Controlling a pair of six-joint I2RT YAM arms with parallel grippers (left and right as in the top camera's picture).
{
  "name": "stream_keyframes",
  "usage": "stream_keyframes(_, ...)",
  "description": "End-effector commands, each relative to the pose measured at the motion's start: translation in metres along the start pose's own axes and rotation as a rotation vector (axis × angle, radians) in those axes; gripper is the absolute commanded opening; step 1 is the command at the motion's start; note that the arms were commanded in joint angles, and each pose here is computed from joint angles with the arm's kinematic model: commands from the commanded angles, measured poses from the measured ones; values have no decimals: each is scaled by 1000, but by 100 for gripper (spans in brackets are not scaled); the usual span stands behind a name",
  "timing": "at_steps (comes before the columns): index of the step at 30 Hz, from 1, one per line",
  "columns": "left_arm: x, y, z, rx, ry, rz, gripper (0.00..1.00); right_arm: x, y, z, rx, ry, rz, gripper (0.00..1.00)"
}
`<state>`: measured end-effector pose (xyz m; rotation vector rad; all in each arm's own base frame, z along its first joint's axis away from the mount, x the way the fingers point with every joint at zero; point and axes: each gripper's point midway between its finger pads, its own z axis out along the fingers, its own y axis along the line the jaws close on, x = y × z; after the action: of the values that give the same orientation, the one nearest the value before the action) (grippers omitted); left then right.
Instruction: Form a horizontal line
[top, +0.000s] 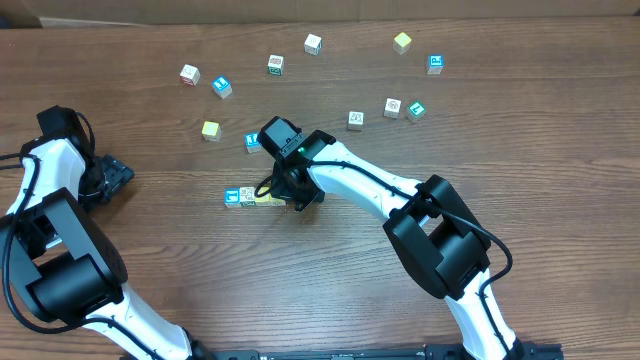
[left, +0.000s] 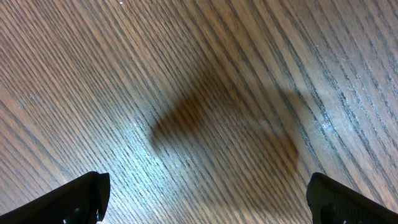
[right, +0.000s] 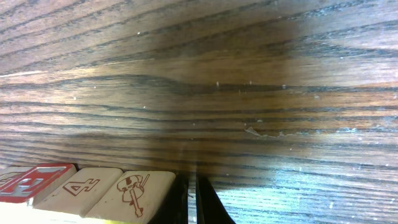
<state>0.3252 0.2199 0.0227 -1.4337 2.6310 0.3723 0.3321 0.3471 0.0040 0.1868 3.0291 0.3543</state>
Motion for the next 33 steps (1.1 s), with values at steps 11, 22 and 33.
stream_keyframes(11,1,3,2,-13,2,0,100,-2,-9,1,41,-32,4,4)
stream_keyframes(22,1,3,2,-13,2,0,100,-23,-40,-3,86,-21,81,4)
stream_keyframes(33,1,3,2,-13,2,0,100,-46,-79,-8,164,-44,155,4)
